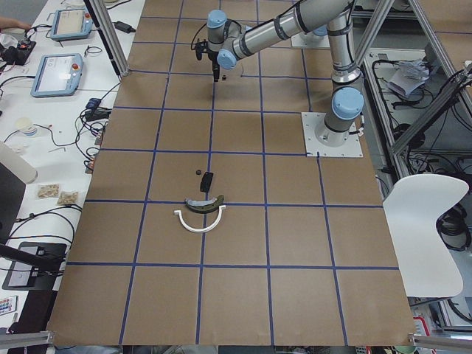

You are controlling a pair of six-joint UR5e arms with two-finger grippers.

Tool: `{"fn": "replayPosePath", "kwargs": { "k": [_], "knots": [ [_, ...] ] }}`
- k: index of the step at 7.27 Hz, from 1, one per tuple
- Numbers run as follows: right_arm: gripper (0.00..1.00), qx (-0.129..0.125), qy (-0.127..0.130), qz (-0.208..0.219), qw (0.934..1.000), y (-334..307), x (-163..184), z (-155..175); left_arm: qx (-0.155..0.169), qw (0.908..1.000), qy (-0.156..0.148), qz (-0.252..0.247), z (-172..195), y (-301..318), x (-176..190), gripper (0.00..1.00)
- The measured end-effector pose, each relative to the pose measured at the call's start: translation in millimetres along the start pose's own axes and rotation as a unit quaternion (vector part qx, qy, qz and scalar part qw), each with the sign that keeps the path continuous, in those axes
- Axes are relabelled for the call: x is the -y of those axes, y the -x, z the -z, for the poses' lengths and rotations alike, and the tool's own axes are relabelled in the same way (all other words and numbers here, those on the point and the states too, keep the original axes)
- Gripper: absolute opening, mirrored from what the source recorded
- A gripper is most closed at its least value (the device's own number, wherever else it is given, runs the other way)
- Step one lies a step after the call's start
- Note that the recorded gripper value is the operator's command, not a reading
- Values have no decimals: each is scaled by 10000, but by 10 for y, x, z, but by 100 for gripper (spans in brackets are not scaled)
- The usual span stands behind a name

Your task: Place bearing gear from tray to pile

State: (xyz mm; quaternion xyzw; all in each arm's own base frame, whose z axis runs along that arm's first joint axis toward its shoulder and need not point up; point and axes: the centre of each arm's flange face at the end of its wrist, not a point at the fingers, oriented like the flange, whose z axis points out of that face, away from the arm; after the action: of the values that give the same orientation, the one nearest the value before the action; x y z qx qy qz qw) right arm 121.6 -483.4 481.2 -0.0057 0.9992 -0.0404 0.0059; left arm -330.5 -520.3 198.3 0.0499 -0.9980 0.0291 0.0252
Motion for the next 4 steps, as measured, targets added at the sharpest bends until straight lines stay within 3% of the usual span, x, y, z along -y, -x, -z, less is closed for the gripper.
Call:
{"fn": "replayPosePath", "kwargs": {
  "k": [1, 2, 4],
  "knots": [
    [100, 2, 0, 0, 10000, 0, 0, 0, 106, 9999, 61, -16, -65, -57, -122, 93],
    [100, 2, 0, 0, 10000, 0, 0, 0, 164, 9998, 108, -9, -102, -68, -198, 80],
    [100, -2, 0, 0, 10000, 0, 0, 0, 179, 9997, 142, 108, -128, -80, -237, 75]
  ]
}}
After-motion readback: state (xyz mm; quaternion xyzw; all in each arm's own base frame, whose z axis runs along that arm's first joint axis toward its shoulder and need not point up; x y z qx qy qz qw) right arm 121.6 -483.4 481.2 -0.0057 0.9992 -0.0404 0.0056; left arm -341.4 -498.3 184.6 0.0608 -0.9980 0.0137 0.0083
